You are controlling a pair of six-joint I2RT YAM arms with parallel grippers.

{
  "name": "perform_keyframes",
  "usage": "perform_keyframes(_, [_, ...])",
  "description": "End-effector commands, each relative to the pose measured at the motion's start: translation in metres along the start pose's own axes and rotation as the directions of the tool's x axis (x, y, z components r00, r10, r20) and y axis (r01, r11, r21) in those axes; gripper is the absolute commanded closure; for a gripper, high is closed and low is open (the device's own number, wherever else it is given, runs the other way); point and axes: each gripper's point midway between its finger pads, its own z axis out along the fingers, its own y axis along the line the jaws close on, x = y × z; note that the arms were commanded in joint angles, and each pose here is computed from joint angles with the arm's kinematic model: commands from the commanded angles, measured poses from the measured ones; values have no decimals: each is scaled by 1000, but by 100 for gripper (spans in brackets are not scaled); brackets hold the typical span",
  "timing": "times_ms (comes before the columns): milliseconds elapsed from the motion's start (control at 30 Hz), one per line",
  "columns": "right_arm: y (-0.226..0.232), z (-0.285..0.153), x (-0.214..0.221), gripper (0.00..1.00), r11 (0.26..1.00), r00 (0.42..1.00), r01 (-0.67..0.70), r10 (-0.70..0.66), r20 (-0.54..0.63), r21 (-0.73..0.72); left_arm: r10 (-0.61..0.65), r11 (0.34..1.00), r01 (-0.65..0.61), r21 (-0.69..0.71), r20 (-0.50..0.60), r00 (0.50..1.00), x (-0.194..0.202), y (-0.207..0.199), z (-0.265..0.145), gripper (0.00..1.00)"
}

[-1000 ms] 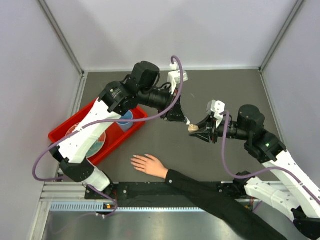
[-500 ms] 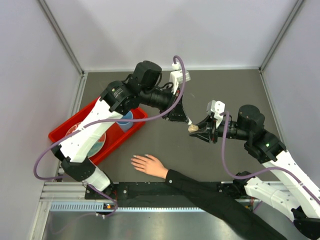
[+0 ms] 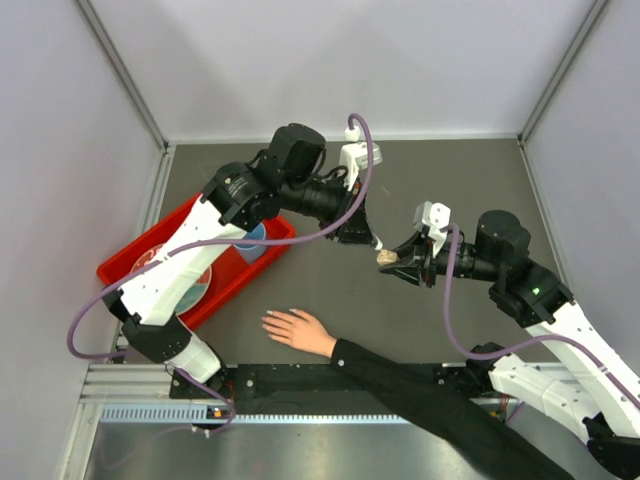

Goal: Paint the nails

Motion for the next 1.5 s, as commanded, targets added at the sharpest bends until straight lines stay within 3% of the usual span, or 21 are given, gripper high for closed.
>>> perform_keyframes(0, [3,-7,-34,100,997,994,75,-75,81,-1,27,999,-27,18,-6,1000,-1,-5,5,100])
perform_keyframes(633, [4,-4,-35,100,997,995,70,-69,78,-14,35,999,-35,2,-40,999,5,-3,15,100])
perform_keyframes(1067, [2,0,-54,100,1000,991,26,-24,128,-14,83,991,-94,-93,-118,990,25,9,31,100])
perform_keyframes(1267, [8,-2,-77,100,997,971,72,-61,231,-37,140,990,-138,26,-74,987,24,-9,33,100])
perform_keyframes(1467, [40,-9,-94,100,972,954,118,-54,295,-205,275,919,-248,305,-48,960,37,-51,23,100])
